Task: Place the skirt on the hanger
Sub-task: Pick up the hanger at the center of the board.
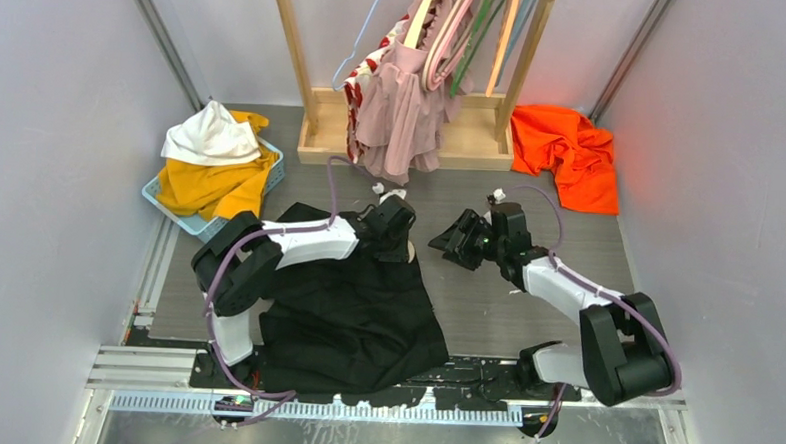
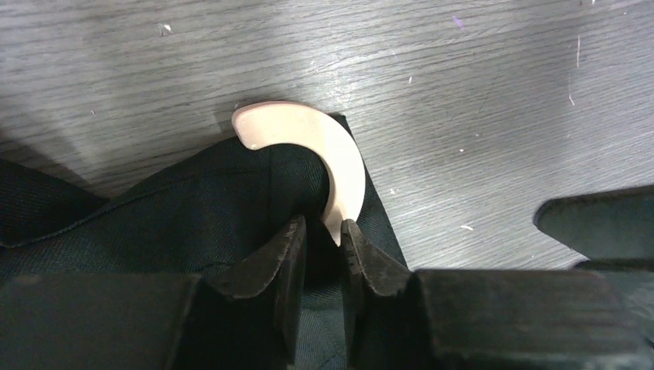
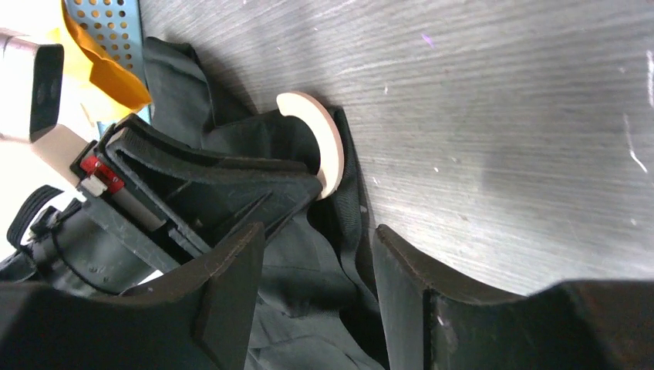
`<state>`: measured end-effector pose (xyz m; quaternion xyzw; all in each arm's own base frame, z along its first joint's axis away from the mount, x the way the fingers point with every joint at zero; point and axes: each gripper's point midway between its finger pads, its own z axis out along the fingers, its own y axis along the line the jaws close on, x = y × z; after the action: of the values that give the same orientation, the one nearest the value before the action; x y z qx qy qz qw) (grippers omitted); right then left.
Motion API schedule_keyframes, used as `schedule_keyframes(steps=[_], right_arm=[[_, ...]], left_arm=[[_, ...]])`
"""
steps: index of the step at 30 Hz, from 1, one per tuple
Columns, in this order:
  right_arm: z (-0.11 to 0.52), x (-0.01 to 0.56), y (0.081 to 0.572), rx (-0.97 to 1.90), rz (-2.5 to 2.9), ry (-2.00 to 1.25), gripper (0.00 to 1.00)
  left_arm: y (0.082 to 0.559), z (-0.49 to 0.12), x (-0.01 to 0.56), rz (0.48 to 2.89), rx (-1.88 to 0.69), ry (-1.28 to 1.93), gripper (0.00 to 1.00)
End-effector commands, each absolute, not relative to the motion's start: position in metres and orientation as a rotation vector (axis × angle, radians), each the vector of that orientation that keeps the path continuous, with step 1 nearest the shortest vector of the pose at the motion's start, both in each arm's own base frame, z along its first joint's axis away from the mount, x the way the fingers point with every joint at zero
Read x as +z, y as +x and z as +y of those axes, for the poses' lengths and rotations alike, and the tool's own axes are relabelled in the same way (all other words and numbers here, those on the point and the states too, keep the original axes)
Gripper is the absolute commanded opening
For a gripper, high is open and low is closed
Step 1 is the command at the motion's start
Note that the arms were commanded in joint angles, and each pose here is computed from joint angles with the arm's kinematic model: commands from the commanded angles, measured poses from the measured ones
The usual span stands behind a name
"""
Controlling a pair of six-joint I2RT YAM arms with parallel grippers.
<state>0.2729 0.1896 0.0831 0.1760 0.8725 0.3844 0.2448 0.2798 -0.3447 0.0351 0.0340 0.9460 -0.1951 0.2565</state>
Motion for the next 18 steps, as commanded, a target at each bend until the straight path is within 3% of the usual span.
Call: schedule_keyframes(steps=[1, 10, 18], right_arm=[[0.207, 0.113, 0.298, 1.158, 2.264, 0.367, 0.59], [0.221, 0.093, 0.307, 1.196, 2.317, 0.355, 0.60], [0.231, 0.076, 0.304, 1.173, 2.400, 0.307, 0.60]], left_arm=[[0.285, -0.347, 0.081, 2.512, -0.547, 0.161, 0.27], [0.294, -0.343, 0.126, 2.402, -0.568, 0.156, 0.34], [0.270, -0.287, 0.091, 2.496, -0.354, 0.034, 0.04]])
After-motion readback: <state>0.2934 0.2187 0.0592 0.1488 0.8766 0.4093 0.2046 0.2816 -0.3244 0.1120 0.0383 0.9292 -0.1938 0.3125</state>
